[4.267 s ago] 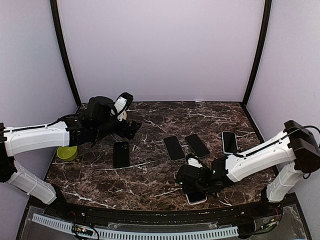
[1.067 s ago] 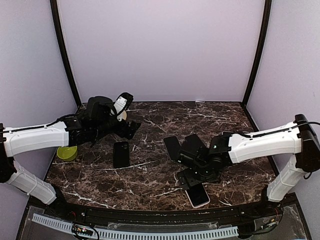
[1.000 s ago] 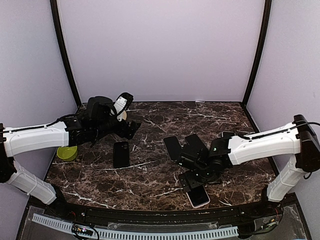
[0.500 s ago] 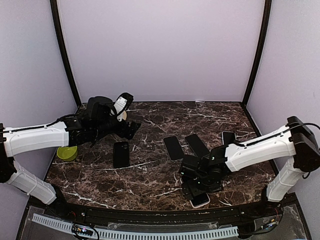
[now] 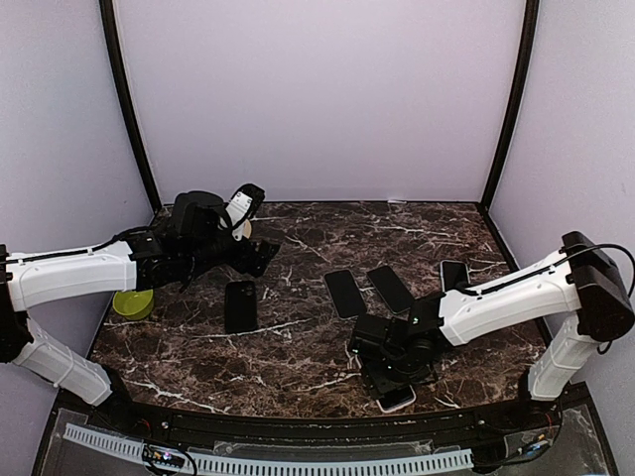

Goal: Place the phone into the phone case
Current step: Pick up the phone with the phone case at the corner of the board, then pass from the right arm to the left

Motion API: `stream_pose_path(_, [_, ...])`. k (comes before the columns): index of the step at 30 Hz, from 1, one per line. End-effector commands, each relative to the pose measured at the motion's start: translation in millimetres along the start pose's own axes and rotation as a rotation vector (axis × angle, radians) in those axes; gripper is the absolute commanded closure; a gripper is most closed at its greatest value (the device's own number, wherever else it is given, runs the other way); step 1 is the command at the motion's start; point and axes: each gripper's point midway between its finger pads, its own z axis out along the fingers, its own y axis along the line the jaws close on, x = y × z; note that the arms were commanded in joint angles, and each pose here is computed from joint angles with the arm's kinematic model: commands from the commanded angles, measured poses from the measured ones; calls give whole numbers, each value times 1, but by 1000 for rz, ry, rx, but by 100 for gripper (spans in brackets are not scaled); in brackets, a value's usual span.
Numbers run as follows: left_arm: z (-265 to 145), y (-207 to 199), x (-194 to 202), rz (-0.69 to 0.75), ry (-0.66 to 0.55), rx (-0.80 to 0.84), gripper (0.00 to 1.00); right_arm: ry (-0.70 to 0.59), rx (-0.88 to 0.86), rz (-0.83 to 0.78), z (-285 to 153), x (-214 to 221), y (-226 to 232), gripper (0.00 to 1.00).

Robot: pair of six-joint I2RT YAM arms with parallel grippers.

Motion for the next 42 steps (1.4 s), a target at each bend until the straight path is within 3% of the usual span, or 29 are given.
stream_pose_path(1, [-3, 2, -1, -6, -14, 0, 2, -14, 14, -20, 3, -2, 1, 48])
stream_pose_path(7, [-2, 0, 0, -4, -9, 11, 2, -117, -74, -47, -16, -24, 19, 61])
stream_pose_path(12, [-5, -8, -5, -9, -32, 63, 4, -322, -122, -53, -51, -66, 31, 69])
stream_pose_path(17, [-22, -41, -25, -47, -134, 275, 8, -611, -159, -60, -102, -118, 45, 72])
stream_pose_path(22, [-62, -91, -45, -91, -293, 625, 12, -920, -166, -42, -167, -165, 56, 74])
stream_pose_path(27, [-87, -114, -42, -90, -374, 767, 13, -1135, -143, -7, -218, -194, 61, 76])
stream_pose_path(35, [-89, -115, -45, -130, -407, 743, 16, -1237, -168, -124, -241, -195, 97, 76])
stream_pose_path(39, [-90, -99, -50, -140, -458, 648, 27, -1250, -205, -176, -243, -189, 112, 75])
stream_pose_path(42, [-97, -102, -51, -102, -479, 669, 37, -1250, -202, -191, -243, -189, 117, 75])
